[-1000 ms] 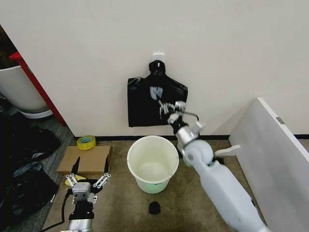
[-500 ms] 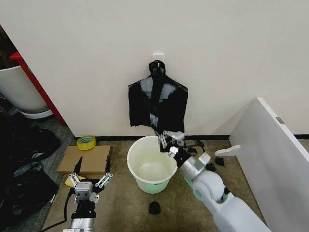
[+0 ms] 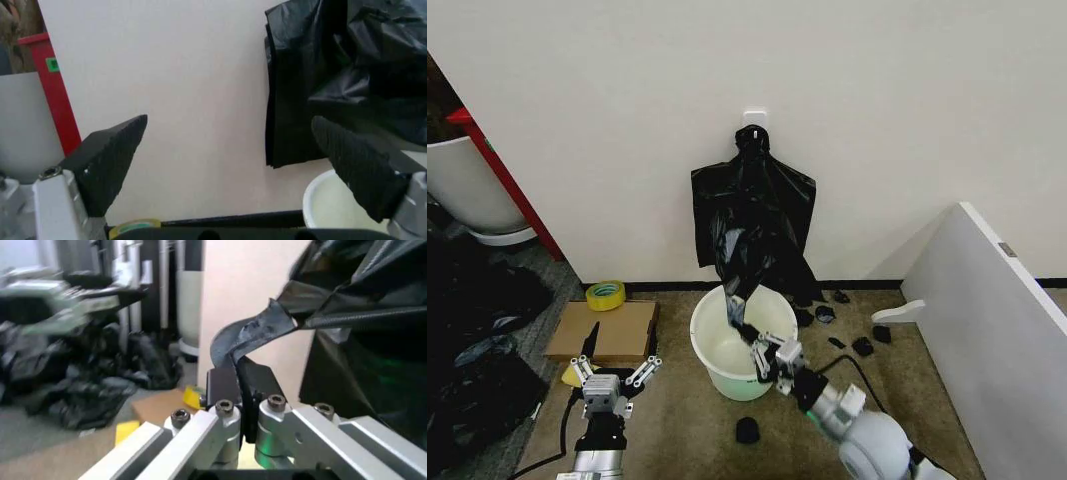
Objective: Place the garbage bag over the trash bin.
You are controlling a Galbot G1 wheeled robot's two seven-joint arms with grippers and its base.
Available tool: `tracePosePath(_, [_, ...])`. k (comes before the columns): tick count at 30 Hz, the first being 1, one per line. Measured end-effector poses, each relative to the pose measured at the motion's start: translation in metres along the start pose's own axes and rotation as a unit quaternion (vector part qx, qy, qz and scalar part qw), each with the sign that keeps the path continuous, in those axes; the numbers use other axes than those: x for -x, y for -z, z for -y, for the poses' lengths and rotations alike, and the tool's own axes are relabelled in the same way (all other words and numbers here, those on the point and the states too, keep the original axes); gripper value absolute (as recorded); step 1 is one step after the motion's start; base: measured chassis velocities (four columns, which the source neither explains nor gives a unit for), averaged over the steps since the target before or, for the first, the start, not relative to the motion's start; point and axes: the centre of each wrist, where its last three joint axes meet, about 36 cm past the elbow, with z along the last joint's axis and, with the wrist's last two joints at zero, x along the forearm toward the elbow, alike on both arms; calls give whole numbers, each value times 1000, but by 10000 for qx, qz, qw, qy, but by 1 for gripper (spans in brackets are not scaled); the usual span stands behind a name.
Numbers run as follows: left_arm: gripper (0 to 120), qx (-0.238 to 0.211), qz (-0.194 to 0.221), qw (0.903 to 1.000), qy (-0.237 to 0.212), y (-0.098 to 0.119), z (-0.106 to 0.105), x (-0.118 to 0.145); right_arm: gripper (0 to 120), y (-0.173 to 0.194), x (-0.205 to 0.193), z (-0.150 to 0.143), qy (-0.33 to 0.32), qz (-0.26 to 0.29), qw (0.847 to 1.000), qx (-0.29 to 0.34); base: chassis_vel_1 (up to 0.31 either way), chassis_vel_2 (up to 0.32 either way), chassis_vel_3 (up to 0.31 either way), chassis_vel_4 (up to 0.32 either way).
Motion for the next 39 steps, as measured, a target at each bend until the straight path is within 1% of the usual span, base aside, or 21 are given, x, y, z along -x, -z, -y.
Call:
tracePosePath(2, [95, -2, 1, 10000, -4, 0, 1, 0, 0, 0, -4, 4, 157, 11, 9997, -172, 0, 0, 0, 0])
tracePosePath(5, [95, -6, 7, 10000, 0, 1, 2, -1, 0, 1, -12, 15, 570, 60, 9971, -491, 0, 0, 0, 0])
tracePosePath(6, [94, -3, 5, 10000, 1, 2, 3, -3, 0, 0, -17, 24, 871, 72, 9937, -703, 0, 0, 0, 0])
tracePosePath(7, [94, -2, 3, 10000, 0, 2, 3, -3, 0, 0, -18, 28, 990, 66, 9918, -809, 0, 0, 0, 0])
tracePosePath(8, [94, -2, 3, 10000, 0, 2, 3, -3, 0, 0, -18, 28, 990, 66, 9918, -809, 0, 0, 0, 0])
tracePosePath(11, [94, 17, 11, 10000, -10, 2, 3, -4, 0, -2, -25, 36, 1310, -9, 9848, -1140, 0, 0, 0, 0])
tracePosePath(14, [94, 19, 19, 10000, -12, 2, 4, -4, 0, -3, -27, 39, 1412, -16, 9812, -1311, 0, 0, 0, 0])
tracePosePath(18, [94, 22, 51, 10000, -34, 5, 3, -4, 0, -5, -25, 40, 1265, 13, 9827, -1352, 0, 0, 0, 0])
tracePosePath(20, [94, 22, 102, 9999, -97, 8, 2, -2, 0, -6, -21, 38, 920, 32, 9874, -1289, 0, 0, 0, 0])
tracePosePath(22, [94, 50, 179, 9995, -246, 12, 0, 0, 0, -6, -16, 31, 360, -11, 9932, -1110, 0, 0, 0, 0])
tracePosePath(24, [94, 50, 199, 9993, -297, 12, 0, 2, 0, -6, -14, 29, 233, -28, 9942, -1052, 0, 0, 0, 0])
tracePosePath(25, [94, 40, 224, 9990, -395, 12, 0, 4, 0, -6, -12, 26, 26, -68, 9954, -952, 0, 0, 0, 0])
tracePosePath(27, [94, 6, 269, 9978, -611, 15, 1, 9, 0, -7, -10, 21, -123, -95, 9960, -885, 0, 0, 0, 0])
tracePosePath(31, [95, -40, 313, 9940, -1048, 35, -3, 25, 0, -9, 1, 19, -32, -64, 9955, -947, 0, 0, 0, 0])
tracePosePath(32, [95, -40, 313, 9940, -1048, 35, -3, 25, 0, -9, 1, 19, -32, -64, 9955, -947, 0, 0, 0, 0])
tracePosePath(33, [95, -87, 333, 9917, -1236, 42, -7, 35, 0, -10, 4, 19, -2, -61, 9949, -1008, 0, 0, 0, 0])
tracePosePath(34, [95, -102, 333, 9905, -1327, 44, -9, 39, 0, -10, 4, 19, 4, -65, 9946, -1032, 0, 0, 0, 0])
tracePosePath(36, [98, -107, 292, 9814, -1895, 53, -20, 66, 0, -13, 7, 16, 27, -109, 9930, -1174, 0, 0, 0, 0])
tracePosePath(37, [98, -90, 273, 9782, -2058, 56, -24, 76, 0, -14, 7, 15, 31, -118, 9926, -1204, 0, 0, 0, 0])
tracePosePath(38, [98, -90, 273, 9782, -2058, 56, -24, 76, 0, -14, 7, 15, 31, -118, 9926, -1204, 0, 0, 0, 0])
tracePosePath(39, [98, -42, 215, 9743, -2243, 61, -30, 91, 0, -15, 8, 13, 38, -128, 9922, -1236, 0, 0, 0, 0])
